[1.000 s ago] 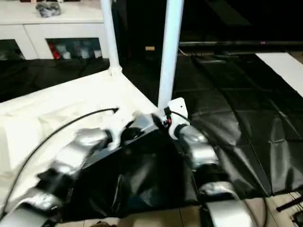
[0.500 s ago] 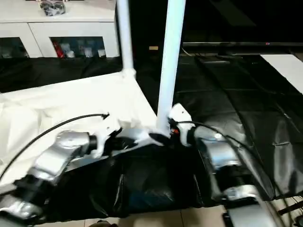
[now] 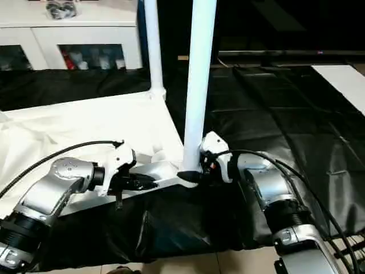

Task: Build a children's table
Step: Rotate leg to tighten

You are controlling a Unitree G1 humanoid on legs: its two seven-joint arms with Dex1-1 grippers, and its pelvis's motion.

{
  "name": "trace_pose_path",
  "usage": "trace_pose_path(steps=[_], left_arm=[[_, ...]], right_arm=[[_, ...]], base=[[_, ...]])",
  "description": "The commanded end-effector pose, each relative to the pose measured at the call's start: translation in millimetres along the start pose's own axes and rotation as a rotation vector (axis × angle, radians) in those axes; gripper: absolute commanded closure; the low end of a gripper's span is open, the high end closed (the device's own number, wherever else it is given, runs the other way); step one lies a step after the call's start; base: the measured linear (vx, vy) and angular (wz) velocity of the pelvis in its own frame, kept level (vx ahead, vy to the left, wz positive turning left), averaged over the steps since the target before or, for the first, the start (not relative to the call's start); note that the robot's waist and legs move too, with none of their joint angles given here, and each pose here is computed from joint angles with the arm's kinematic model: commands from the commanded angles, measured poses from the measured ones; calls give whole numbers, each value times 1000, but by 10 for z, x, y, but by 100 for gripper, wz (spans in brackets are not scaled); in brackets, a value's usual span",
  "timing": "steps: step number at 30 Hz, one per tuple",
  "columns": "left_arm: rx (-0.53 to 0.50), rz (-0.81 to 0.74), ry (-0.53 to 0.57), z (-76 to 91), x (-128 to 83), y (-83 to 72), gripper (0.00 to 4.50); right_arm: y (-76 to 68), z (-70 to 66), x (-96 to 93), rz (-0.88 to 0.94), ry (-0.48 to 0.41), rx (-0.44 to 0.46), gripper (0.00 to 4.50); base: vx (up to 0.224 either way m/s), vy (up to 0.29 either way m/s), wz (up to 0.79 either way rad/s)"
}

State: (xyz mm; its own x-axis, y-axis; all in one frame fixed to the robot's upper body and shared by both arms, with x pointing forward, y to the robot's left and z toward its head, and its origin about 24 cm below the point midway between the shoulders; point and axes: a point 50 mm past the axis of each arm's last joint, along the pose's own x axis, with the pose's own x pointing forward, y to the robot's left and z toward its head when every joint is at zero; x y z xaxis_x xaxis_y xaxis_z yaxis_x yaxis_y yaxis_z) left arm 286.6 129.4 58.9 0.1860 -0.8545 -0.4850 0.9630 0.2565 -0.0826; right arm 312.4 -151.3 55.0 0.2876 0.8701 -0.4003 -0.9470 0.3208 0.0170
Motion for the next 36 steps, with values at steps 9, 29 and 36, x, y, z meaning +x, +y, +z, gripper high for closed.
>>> trace_pose_path(steps=[9,29,36], left_arm=[[41,177,-79,219,280,112,450],[53,246,-199,457,577,94,450],[83,139,-160,306,404,34,450]], right_arm=[[-96,-34,299,-328,-93,136,185],[-38,213,840,-505,-177,201,67],[-140,132,431,-391,-117,98,19]], base=[[0,0,0],[0,0,0],[0,0,0]])
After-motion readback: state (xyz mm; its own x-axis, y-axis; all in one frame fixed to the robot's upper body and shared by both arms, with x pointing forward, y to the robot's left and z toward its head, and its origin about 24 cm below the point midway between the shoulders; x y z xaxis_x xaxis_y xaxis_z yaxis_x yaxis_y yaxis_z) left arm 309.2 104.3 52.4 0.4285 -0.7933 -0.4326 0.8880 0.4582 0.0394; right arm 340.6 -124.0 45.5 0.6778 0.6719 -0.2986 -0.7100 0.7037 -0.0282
